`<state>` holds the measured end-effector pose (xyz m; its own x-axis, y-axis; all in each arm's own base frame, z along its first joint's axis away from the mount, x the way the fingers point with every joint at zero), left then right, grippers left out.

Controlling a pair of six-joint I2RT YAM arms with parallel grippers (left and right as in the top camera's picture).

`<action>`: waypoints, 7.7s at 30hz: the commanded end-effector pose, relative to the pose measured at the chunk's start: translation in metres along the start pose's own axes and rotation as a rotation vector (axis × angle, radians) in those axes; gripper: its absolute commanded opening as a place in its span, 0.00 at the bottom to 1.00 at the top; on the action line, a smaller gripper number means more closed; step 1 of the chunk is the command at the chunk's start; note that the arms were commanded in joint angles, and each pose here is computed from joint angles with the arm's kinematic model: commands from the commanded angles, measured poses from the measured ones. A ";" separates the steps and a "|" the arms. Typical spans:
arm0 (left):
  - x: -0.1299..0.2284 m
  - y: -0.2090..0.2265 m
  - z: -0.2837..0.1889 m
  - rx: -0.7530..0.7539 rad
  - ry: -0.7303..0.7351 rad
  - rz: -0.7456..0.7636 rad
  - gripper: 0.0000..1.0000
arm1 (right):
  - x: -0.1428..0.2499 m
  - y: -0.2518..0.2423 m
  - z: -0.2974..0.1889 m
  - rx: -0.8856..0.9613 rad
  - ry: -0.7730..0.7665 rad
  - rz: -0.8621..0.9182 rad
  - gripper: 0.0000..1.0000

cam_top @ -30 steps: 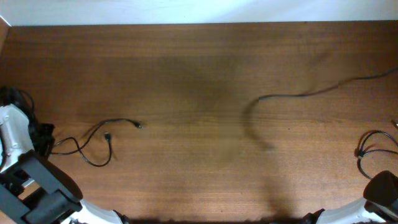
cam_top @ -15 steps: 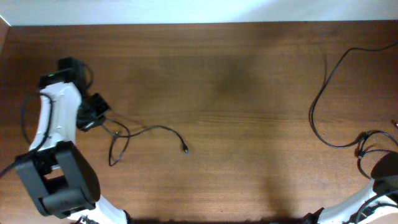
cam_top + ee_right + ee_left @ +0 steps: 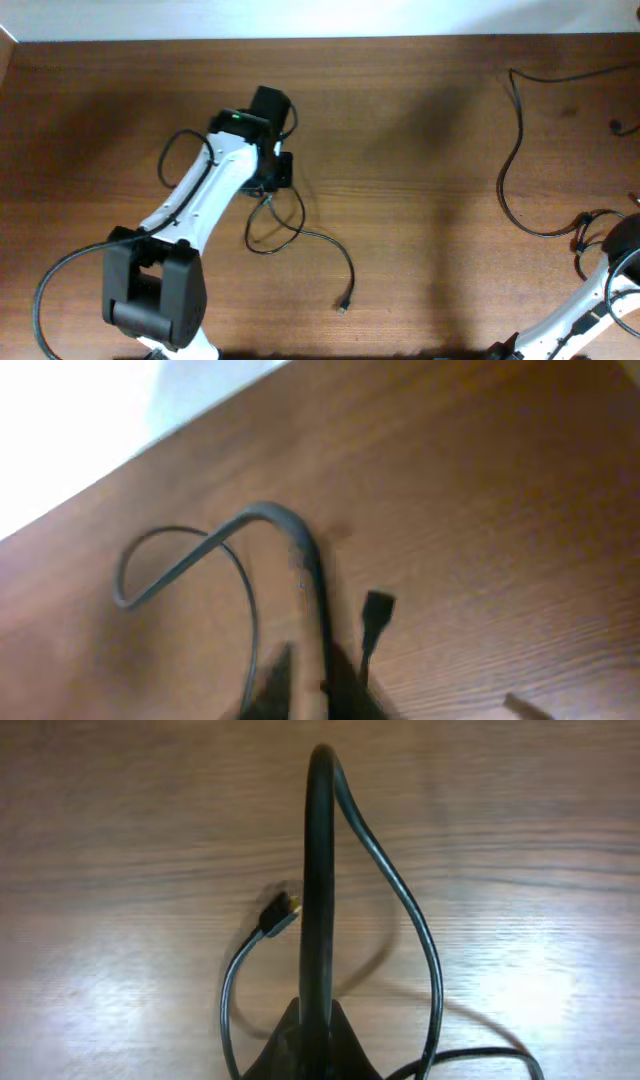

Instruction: Untangle cables

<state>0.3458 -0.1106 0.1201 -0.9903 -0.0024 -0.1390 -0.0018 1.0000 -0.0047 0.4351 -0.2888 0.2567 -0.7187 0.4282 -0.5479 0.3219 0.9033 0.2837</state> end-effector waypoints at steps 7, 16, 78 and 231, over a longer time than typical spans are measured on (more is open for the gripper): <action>0.004 -0.025 0.001 0.017 -0.009 0.080 0.00 | 0.033 -0.007 0.019 -0.022 0.144 0.074 0.99; 0.005 -0.028 0.001 0.037 -0.003 0.080 0.00 | 0.086 0.014 0.004 -0.112 0.395 0.112 0.99; -0.015 -0.082 -0.039 0.243 -0.124 0.373 0.99 | -0.021 0.224 0.041 -0.204 -0.126 -0.238 0.04; 0.125 0.084 -0.057 0.077 -1.354 0.141 0.99 | 0.149 0.341 -0.146 -0.162 0.149 -0.703 0.99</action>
<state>0.2146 -0.0269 0.1598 -0.0750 0.0370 -0.9965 0.1390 0.9899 0.0263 0.3541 0.0797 0.3802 -0.8095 -0.2671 -0.5228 -0.3324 0.9425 0.0333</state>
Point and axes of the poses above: each gripper's point midway between its finger pads, its own z axis out along the fingers, its own y axis along the line the jaws close on, x = y × z, the point moved 3 cm from there along -z, back along the fingers, and after that the axes turned 2 degrees about -z, right-handed, at the moved point
